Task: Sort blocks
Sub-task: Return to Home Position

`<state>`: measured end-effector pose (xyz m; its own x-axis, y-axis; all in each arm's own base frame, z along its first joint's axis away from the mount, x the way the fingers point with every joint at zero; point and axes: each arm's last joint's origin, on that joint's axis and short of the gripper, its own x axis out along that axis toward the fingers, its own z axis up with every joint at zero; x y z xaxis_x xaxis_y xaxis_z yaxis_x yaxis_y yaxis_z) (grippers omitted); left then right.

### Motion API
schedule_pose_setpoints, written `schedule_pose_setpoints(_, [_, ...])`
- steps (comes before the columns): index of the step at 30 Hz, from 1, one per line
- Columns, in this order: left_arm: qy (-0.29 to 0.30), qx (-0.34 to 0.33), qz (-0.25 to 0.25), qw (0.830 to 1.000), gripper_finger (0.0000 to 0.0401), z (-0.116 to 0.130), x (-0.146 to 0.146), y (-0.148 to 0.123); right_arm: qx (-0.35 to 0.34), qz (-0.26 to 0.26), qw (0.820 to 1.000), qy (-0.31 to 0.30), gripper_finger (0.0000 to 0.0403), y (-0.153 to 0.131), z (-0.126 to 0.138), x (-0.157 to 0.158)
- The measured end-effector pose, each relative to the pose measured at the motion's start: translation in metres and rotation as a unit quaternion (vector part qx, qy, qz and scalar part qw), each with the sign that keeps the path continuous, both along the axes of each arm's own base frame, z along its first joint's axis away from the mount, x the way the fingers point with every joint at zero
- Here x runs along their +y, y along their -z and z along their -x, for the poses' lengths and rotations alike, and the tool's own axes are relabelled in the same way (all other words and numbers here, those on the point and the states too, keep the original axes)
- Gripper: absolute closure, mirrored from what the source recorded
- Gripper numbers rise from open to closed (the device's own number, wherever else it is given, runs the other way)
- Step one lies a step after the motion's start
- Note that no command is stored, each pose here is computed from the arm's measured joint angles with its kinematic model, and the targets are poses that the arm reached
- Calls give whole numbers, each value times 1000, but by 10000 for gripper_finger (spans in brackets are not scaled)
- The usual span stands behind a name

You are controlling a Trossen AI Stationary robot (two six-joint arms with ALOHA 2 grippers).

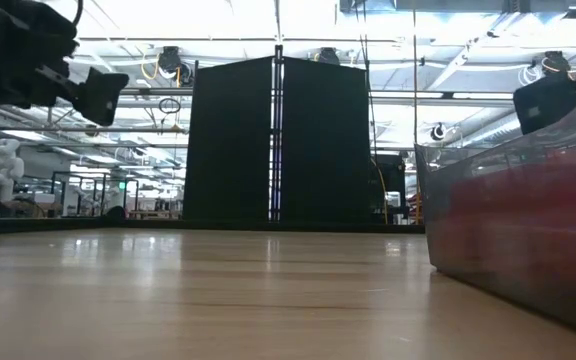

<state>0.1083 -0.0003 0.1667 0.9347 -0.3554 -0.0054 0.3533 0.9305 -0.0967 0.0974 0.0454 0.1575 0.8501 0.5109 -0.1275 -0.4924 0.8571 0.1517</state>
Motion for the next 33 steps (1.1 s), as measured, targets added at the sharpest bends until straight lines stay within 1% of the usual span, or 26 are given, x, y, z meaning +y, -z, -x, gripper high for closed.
schedule_pose_setpoints(2, [-14, -2, 2, 1000, 99, 0, 2, -1, -4, 4, 1000, -4, 85, 0, 0, 0])
schedule_pose_setpoints(4, [-17, 0, 12, 1000, 99, 0, 2, -1, -17, 19, 999, -24, 85, -1, 1, 1])
schedule_pose_setpoints(7, [-15, 1, 17, 1000, 99, 0, 2, -1, -55, 61, 994, -71, 85, -2, 2, 3])
schedule_pose_setpoints(8, [-14, 5, 33, 999, 99, 0, 2, -1, -70, 75, 991, -87, 85, -2, 2, 4])
schedule_pose_setpoints(10, [-12, 27, 93, 995, 99, 0, 1, -1, -91, 101, 985, -102, 85, -2, 3, 4])
schedule_pose_setpoints(12, [-12, 44, 141, 989, 99, 0, 1, -1, -100, 120, 984, -87, 85, -2, 2, 3])
schedule_pose_setpoints(15, [-12, 56, 171, 984, 99, 0, 1, -1, -91, 135, 986, -41, 85, -1, 1, 1])
schedule_pose_setpoints(18, [-12, 56, 171, 984, 99, 0, 1, -1, -80, 150, 985, 7, 85, 1, -1, -2])
schedule_pose_setpoints(22, [-13, 56, 172, 984, 99, 0, 1, -1, -74, 166, 982, 56, 85, 2, -2, -4])
schedule_pose_setpoints(33, [-14, 55, 172, 983, 99, 0, 1, -1, -71, 159, 983, 58, 85, 2, -2, -4])
